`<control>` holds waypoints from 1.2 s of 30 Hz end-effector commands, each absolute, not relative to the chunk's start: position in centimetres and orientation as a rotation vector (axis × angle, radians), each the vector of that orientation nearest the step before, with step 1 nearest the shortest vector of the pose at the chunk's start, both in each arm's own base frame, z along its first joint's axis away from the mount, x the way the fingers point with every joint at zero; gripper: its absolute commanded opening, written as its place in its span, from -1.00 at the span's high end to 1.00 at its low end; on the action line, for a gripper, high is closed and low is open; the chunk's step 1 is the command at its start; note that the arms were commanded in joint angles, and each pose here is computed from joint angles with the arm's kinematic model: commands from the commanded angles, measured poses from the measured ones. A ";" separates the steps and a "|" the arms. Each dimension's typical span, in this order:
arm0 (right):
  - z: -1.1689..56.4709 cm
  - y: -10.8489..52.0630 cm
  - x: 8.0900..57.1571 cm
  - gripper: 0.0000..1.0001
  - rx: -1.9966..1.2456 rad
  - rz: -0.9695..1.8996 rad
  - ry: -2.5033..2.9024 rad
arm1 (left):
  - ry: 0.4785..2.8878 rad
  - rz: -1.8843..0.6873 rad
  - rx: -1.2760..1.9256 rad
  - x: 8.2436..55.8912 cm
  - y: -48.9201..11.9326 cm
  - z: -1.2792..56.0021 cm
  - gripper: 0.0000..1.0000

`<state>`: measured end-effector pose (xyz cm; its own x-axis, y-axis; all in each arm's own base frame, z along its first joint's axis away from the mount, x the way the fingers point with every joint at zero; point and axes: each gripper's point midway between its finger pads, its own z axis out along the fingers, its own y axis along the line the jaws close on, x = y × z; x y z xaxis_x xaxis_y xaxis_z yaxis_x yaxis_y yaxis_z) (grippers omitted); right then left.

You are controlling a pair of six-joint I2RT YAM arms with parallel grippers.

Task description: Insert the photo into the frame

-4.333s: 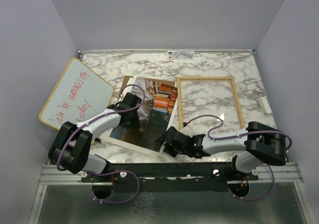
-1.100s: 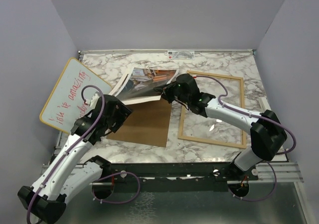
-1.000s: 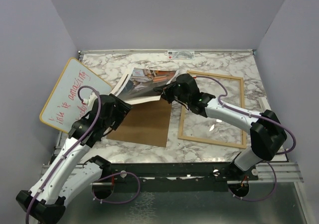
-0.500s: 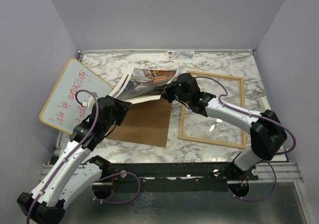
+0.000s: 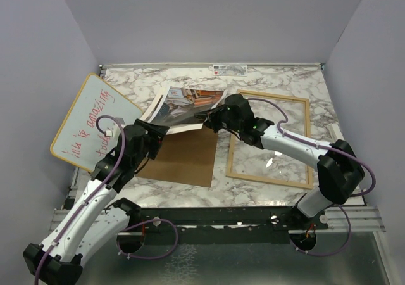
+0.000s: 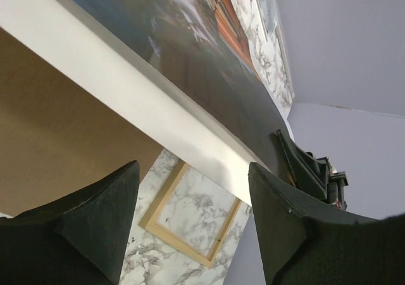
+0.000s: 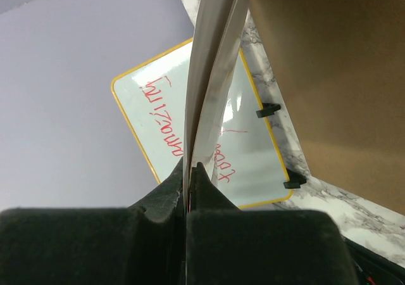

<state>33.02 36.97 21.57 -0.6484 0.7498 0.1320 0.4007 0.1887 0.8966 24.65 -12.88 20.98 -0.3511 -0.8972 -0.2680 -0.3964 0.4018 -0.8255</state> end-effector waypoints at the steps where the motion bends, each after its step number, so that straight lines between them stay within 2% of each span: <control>1: 21.6 36.8 32.4 0.99 1.097 1.480 2.153 | 1.906 -0.877 -1.108 25.2 -13.2 20.7 -0.35; 5: 21.6 36.8 32.3 0.99 1.102 1.489 2.151 | 1.916 -0.889 -1.102 25.3 -13.5 20.5 -0.21; 15: 20.8 36.8 32.5 0.99 1.120 1.468 2.155 | 1.897 -0.914 -1.084 24.7 -13.2 21.3 -0.20; 22: 21.3 36.9 32.8 0.99 1.118 1.488 2.139 | 1.930 -0.916 -1.102 24.2 -13.4 19.8 0.06; 31: 21.7 37.1 32.4 0.99 1.096 1.517 2.149 | 1.924 -0.887 -1.111 25.0 -13.4 19.4 -0.07; 36: 21.9 37.2 31.9 0.99 1.099 1.541 2.161 | 1.927 -0.899 -1.105 25.9 -14.1 19.1 -0.08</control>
